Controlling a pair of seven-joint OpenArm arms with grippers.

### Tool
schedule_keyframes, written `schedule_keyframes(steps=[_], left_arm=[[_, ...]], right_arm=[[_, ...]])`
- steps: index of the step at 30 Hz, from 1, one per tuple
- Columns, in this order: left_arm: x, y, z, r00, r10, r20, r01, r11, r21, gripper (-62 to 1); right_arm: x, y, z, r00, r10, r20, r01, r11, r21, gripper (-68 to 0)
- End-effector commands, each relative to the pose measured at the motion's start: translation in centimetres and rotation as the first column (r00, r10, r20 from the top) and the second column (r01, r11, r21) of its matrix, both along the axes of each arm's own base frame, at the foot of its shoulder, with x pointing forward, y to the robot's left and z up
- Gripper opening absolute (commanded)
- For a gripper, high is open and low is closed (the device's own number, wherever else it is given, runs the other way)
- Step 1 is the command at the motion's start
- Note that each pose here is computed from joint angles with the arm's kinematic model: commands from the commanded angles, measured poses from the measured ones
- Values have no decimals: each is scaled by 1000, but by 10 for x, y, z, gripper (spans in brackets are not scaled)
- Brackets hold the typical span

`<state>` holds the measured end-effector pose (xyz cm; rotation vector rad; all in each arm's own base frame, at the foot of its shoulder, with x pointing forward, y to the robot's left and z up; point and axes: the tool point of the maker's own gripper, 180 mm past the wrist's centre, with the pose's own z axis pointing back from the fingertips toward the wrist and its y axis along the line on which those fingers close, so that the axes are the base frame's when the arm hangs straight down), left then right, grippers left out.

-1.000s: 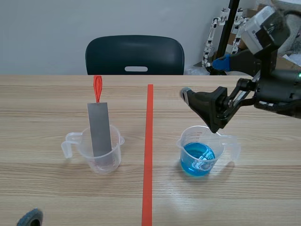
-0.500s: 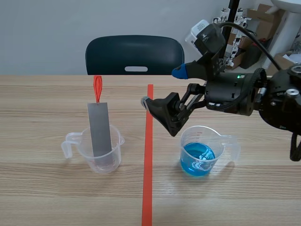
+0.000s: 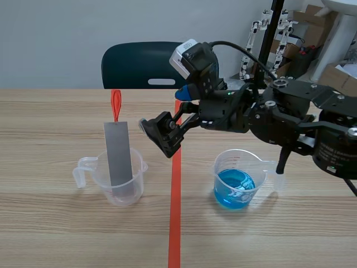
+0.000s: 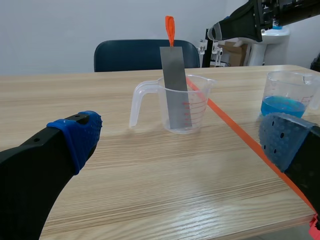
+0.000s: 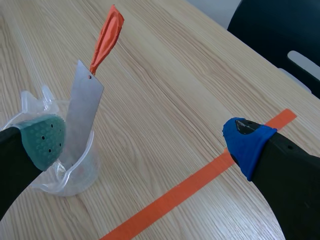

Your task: Do the redox reaction experiment. lift the metal plate out of the left beaker

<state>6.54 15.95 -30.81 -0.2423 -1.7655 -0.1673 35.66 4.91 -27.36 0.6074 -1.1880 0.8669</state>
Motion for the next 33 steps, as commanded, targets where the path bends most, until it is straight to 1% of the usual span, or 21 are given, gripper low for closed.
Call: schedule_keyframes(steps=[1,3,8,13,14,18,21,29,33], left_arm=[[2,1,13,998,2,68,-1,1000,-13,14],[2,-1,13,998,-7,66,8,1000,-11,14],[4,-2,13,997,-12,73,13,1000,-9,14],[1,-16,10,994,-92,63,90,996,25,14],[1,-17,10,994,-91,65,89,996,33,14],[4,-16,10,993,-90,74,88,996,35,14],[5,-16,11,993,-85,78,82,996,37,14],[5,-16,11,993,-85,78,83,996,37,14],[5,-16,11,993,-86,77,83,996,37,14]], right_arm=[[5,11,15,999,15,28,-16,1000,24,4],[4,19,11,999,30,18,-30,999,13,4],[1,39,8,998,66,9,-66,998,7,4],[3,53,6,997,72,-3,-72,997,15,4],[5,55,4,998,69,-10,-69,998,13,4],[9,62,-3,998,57,-31,-57,998,16,4],[9,69,-6,997,58,-44,-57,998,19,4],[4,85,-2,996,76,-49,-74,996,44,4],[2,91,-5,995,81,-67,-78,996,35,4]])
